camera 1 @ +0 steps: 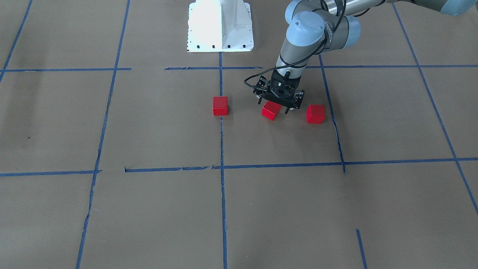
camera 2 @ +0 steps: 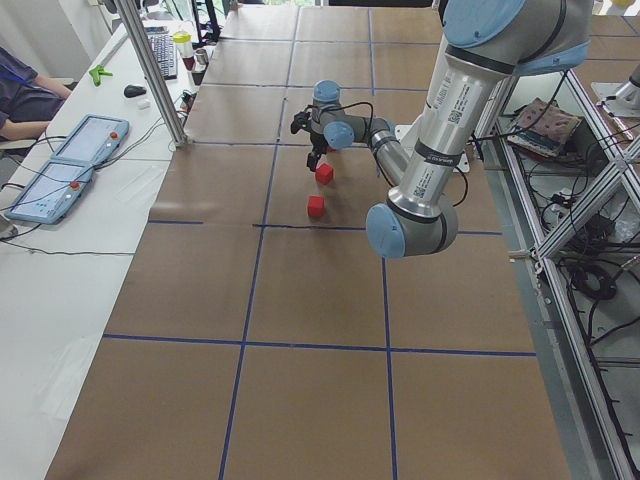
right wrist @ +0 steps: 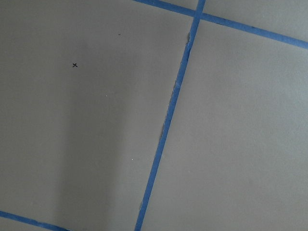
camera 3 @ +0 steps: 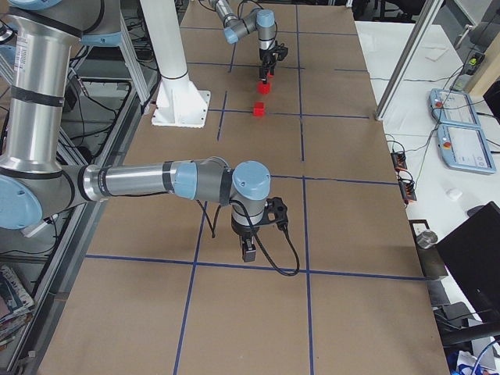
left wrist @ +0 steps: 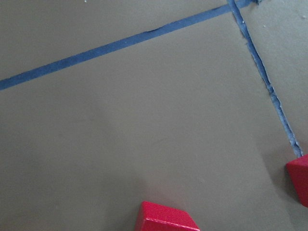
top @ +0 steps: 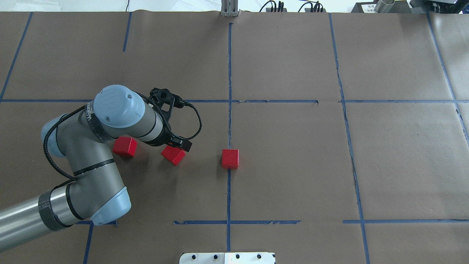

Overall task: Form red blocks into L shape at center
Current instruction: 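Reach the left gripper to the tilted red cube and grasp it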

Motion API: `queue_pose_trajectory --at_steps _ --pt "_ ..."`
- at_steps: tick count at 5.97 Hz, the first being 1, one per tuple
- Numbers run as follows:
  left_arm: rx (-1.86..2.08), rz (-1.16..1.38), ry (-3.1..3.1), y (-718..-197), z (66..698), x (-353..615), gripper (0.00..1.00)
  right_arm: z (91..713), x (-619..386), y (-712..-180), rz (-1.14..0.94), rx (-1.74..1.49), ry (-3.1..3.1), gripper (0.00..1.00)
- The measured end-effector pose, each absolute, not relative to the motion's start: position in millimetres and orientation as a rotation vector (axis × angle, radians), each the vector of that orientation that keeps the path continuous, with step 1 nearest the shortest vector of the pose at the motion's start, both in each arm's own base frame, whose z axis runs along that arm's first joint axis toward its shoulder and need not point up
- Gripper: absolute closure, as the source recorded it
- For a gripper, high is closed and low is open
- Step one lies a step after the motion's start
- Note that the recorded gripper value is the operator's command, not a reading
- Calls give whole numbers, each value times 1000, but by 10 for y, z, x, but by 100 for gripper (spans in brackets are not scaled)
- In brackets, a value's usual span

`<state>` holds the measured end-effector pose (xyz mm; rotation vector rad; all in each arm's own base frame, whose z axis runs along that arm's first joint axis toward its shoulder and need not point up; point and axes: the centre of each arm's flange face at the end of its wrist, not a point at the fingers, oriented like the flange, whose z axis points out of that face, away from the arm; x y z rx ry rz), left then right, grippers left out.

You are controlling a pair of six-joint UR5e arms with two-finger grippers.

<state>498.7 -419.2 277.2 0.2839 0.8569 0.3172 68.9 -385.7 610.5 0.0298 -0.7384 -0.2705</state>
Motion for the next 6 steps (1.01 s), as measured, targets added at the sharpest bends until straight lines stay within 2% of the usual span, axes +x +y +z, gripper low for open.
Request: queue_pose_trajectory --at_steps 2,3,5,6 --pt "273 336 841 -4094 2850 5135 0 6149 689 -3855 -269 22 -740 0" --pt "263 345 835 -4056 2894 5207 4 6169 689 -3853 -267 18 -740 0" --pt "247 351 819 -4054 2981 5315 18 6180 689 -3852 -266 16 -741 0" --pt "240 353 814 -4051 3013 5350 21 6181 689 -3852 -267 16 -741 0"
